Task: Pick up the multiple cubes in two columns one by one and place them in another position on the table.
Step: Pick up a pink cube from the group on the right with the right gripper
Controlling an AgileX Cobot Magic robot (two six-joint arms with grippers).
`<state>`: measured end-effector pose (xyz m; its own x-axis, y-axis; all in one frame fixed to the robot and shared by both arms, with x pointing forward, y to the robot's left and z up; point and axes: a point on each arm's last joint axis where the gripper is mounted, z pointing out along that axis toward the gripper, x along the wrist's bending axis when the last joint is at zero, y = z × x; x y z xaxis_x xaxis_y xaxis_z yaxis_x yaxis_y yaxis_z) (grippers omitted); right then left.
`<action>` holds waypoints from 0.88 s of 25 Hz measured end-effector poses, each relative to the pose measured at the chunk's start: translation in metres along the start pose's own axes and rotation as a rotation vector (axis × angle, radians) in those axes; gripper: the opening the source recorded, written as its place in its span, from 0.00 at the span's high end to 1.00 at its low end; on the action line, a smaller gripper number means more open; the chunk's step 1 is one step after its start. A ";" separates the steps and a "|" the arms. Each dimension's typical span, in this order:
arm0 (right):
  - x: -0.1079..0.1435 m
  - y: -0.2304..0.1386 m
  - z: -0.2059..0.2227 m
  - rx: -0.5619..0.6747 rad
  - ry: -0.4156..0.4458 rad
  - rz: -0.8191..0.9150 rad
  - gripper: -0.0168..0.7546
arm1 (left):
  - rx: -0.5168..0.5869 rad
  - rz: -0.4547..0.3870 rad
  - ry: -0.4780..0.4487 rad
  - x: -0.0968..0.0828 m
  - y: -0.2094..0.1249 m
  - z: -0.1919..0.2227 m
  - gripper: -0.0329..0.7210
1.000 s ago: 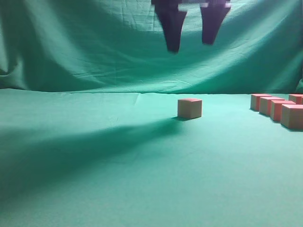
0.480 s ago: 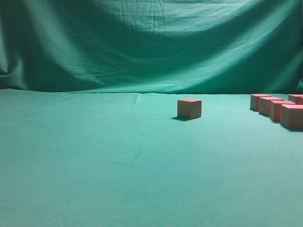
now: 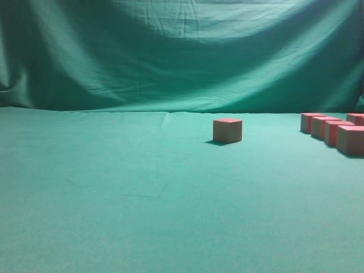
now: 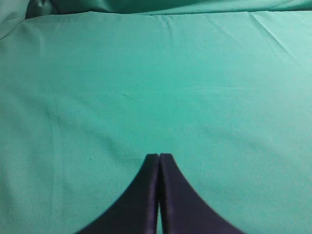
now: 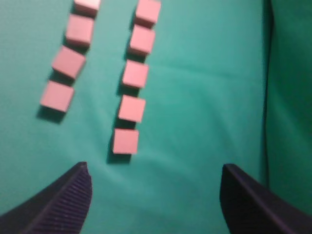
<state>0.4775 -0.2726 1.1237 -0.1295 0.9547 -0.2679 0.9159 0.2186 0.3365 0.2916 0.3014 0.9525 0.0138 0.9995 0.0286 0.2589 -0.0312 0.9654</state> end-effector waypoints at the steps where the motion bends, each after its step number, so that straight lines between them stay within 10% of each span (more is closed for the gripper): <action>1: 0.000 -0.008 0.013 0.046 -0.004 0.009 0.27 | 0.000 0.000 0.000 0.000 0.000 0.000 0.96; 22: 0.016 -0.018 0.143 0.229 0.214 0.095 0.27 | 0.000 0.000 0.000 0.000 0.000 0.000 0.96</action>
<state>0.5130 -0.2901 0.9844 -0.0936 0.9948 -0.0412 0.9863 0.0983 0.1323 0.2916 0.3014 0.9525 0.0138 0.9995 0.0286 0.2589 -0.0312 0.9654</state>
